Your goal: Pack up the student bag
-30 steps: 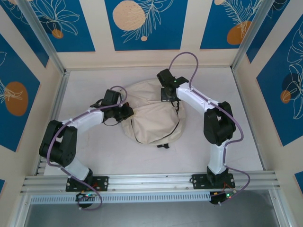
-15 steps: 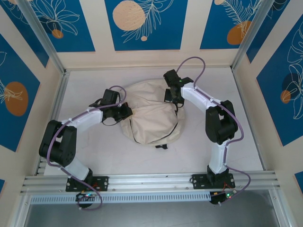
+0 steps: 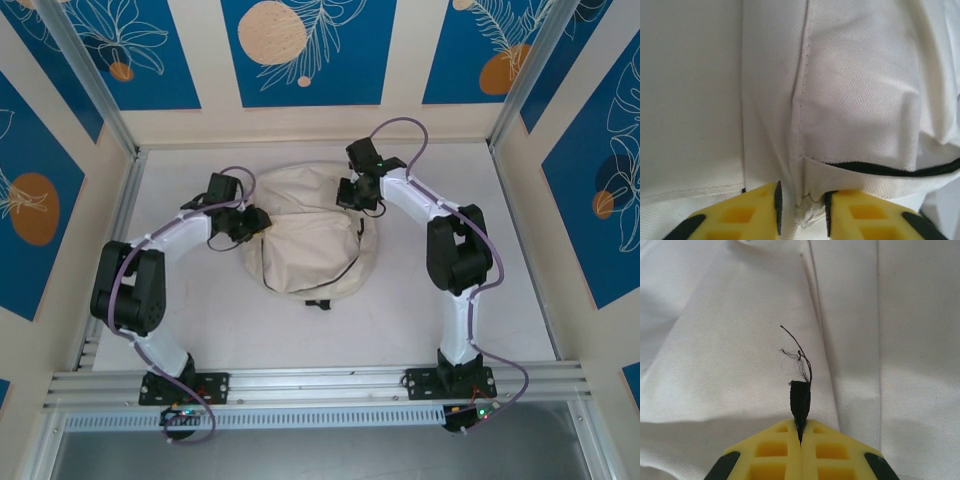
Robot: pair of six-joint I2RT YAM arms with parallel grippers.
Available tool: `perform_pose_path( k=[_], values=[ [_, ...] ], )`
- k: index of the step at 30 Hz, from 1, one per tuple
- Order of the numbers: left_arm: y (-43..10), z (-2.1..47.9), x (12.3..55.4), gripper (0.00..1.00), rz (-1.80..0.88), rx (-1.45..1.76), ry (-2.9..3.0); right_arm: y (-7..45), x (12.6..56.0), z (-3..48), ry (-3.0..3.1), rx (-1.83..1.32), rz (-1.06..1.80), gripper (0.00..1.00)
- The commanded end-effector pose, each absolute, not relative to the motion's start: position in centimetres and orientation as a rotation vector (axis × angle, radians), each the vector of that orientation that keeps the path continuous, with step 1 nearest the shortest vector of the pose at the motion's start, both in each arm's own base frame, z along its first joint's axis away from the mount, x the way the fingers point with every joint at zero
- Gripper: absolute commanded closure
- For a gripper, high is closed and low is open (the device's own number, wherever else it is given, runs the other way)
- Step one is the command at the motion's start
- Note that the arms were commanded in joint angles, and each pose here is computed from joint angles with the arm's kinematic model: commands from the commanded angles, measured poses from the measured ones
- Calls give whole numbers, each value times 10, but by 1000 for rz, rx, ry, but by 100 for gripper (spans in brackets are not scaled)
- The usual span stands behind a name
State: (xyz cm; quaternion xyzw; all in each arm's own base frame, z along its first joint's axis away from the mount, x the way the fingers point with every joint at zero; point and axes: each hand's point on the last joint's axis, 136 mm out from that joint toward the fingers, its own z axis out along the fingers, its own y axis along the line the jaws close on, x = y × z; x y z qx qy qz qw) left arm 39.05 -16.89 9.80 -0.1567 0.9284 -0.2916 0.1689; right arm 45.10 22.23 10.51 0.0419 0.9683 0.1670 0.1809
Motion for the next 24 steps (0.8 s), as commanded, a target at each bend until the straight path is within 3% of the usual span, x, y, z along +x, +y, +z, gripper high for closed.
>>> perform_pose_path(
  k=[1,5,10,16,24],
  values=[
    [-145,129,395,52,-701,-425,2586,227,447,153,2624,42,560,75],
    [-118,164,385,27,-543,-408,2533,201,428,204,2513,66,498,33],
    [-62,200,370,4,-255,-440,2414,133,412,244,2374,179,270,2],
    [10,213,350,0,27,-551,2200,50,392,257,2148,355,72,1],
    [62,197,328,0,382,-561,2052,-15,371,210,2094,485,-77,1]
  ],
)
